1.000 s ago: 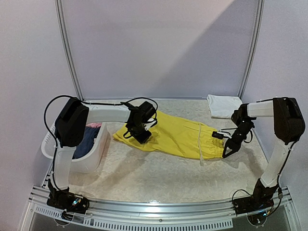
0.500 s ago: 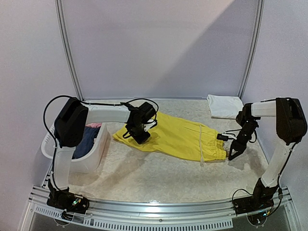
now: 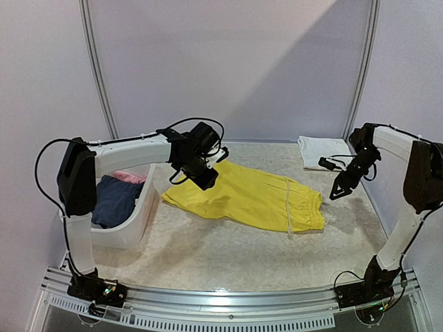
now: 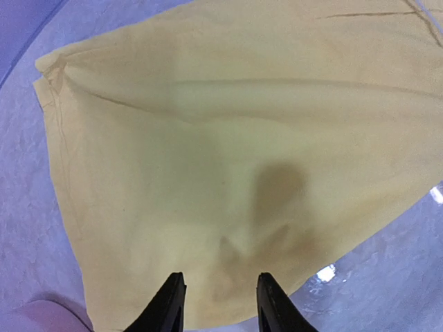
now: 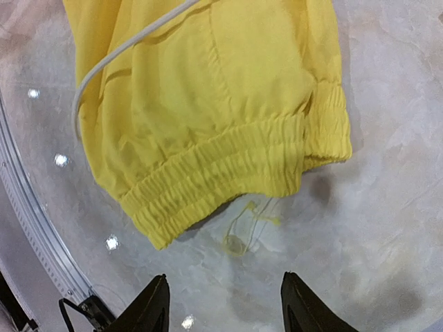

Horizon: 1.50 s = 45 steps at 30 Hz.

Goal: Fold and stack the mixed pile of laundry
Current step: Smooth out the rectangle-folded shorts at the center of the board.

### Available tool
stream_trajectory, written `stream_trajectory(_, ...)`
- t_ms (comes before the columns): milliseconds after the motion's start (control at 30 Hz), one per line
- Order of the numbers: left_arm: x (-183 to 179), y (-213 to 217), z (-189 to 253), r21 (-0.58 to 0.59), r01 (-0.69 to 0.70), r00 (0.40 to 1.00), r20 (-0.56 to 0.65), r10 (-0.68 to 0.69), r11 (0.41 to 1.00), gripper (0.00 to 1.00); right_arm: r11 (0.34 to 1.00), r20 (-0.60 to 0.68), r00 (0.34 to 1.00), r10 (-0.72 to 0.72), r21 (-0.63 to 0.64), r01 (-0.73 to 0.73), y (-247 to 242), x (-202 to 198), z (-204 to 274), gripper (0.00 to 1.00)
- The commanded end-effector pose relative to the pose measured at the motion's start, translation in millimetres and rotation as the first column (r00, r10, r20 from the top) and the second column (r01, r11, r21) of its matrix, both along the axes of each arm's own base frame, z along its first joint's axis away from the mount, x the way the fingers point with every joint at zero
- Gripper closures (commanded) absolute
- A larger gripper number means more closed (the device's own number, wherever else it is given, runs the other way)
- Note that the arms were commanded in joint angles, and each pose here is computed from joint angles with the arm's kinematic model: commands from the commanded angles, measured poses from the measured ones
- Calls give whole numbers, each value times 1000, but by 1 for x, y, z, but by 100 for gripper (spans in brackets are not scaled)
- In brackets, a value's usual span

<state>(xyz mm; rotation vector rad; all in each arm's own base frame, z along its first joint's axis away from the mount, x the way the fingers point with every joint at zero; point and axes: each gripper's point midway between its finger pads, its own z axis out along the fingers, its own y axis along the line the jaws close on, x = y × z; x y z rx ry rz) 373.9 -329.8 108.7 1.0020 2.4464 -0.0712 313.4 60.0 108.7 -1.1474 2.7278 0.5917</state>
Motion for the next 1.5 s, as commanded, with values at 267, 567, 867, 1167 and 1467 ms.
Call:
stream_trajectory(267,-24,-20,-48,-167,-115,972,-222,76,979,64,981,-82,996,-43,186,58,27,55,-41,42)
stream_trajectory(567,-37,-8,-93,-103,-129,950,-297,94,986,65,969,-147,989,-14,241,50,35,53,-53,51)
stream_trajectory(867,-42,0,-107,-61,-124,944,-315,98,990,67,974,-184,983,-15,219,56,34,51,-69,63)
stream_trajectory(1167,-53,15,-124,-10,-117,929,-355,106,993,74,962,-137,987,-85,247,117,27,69,-41,92)
stream_trajectory(1467,-55,18,-129,-13,-121,923,-369,108,993,76,945,-161,958,-236,194,265,9,82,-47,93)
